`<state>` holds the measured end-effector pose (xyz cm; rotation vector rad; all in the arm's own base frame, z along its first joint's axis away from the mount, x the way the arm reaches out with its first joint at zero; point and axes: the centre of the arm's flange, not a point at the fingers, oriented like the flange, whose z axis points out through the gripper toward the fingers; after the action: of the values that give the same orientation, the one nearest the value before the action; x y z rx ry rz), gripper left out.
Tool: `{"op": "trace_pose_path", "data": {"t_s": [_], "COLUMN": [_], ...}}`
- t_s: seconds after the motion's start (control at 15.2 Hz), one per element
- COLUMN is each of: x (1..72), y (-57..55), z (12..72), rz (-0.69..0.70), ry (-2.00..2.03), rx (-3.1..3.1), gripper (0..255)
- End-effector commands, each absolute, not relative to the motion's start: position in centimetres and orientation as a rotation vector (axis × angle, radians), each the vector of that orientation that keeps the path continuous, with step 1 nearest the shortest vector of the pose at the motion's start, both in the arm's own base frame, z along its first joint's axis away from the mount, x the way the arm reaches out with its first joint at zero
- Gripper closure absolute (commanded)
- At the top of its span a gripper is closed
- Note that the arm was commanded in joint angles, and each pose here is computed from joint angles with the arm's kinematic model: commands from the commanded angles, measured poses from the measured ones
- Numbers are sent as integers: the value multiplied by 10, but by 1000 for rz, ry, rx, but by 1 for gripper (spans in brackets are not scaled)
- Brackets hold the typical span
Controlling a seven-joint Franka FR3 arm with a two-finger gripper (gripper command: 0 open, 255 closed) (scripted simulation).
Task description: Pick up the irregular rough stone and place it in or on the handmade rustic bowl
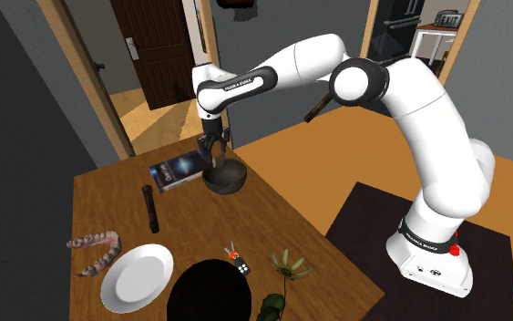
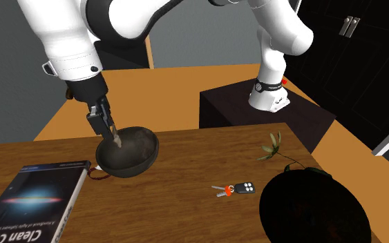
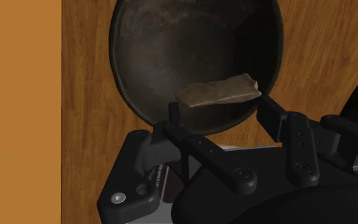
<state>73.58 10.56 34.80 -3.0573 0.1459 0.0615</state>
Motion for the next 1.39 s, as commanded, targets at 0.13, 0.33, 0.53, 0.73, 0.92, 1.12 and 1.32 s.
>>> {"op": "trace_pose_path", "data": {"t_s": [0.13, 0.33, 0.53, 0.73, 0.92, 1.12, 1.32], "x": [737, 737, 737, 737, 737, 737, 737], "y": [105, 105, 105, 105, 105, 105, 105], "z": [327, 311, 295, 290, 290, 290, 290], "rz": [61, 61, 61, 61, 61, 61, 61], "ry": [145, 145, 145, 145, 145, 145, 145], "rx": [-3057, -3057, -3057, -3057, -3057, -3057, -3057], "gripper": [255, 255, 255, 255, 255, 255, 0]}}
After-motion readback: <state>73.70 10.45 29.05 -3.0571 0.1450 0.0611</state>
